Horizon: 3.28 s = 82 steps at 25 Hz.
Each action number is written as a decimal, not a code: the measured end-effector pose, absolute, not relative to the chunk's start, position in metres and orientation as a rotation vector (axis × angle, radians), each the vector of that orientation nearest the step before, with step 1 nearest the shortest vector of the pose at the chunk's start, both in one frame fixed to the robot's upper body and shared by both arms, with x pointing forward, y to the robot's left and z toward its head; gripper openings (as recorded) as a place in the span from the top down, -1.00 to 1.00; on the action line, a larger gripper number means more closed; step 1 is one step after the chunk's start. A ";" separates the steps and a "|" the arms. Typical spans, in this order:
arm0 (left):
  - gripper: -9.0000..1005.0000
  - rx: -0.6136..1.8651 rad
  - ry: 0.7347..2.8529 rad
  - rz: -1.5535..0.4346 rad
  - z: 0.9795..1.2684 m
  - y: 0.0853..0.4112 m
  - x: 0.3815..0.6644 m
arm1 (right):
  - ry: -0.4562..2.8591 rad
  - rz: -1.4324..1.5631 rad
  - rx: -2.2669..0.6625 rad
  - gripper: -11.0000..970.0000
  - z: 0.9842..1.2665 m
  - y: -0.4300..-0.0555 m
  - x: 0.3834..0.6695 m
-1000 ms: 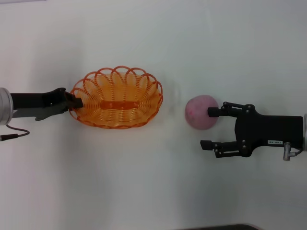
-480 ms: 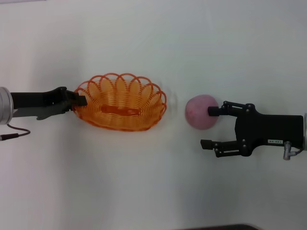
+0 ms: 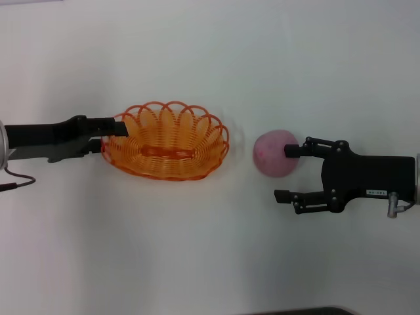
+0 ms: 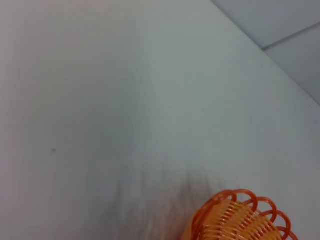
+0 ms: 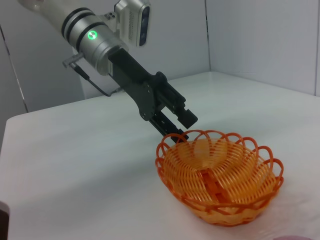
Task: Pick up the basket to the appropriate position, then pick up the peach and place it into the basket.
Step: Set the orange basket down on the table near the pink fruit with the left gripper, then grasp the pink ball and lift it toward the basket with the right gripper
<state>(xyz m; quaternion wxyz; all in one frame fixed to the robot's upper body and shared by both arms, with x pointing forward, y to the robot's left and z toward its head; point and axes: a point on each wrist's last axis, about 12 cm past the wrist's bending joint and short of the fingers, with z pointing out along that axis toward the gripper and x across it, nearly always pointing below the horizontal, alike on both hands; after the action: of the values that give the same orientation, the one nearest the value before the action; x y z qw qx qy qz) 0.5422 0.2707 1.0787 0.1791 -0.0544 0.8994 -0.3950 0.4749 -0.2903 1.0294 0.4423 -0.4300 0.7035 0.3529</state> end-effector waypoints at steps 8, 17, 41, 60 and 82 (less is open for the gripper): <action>-0.59 -0.157 2.529 -1.112 1.077 0.275 0.541 | 1.746 0.879 -1.064 -0.93 1.029 -0.290 0.474; -0.78 0.122 2.356 -1.092 1.081 0.281 0.540 | 1.746 0.878 -1.064 -0.93 1.029 -0.290 0.475; -0.77 0.864 1.930 -0.858 1.075 0.292 0.513 | 1.737 0.860 -1.076 -0.93 1.027 -0.289 0.475; -0.77 0.914 1.886 -0.785 1.043 0.329 0.441 | 1.740 0.859 -1.074 -0.93 1.027 -0.290 0.474; -0.77 0.903 1.910 -0.804 1.038 0.329 0.437 | 1.920 1.054 -0.902 -0.93 1.066 -0.311 0.489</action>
<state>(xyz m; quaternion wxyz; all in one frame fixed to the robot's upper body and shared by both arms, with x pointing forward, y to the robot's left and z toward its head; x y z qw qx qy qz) 0.4369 0.3291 1.0384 0.4266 0.3612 0.7642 -0.3217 0.4889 -0.3107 1.0663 0.3767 -0.3526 0.7509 0.4123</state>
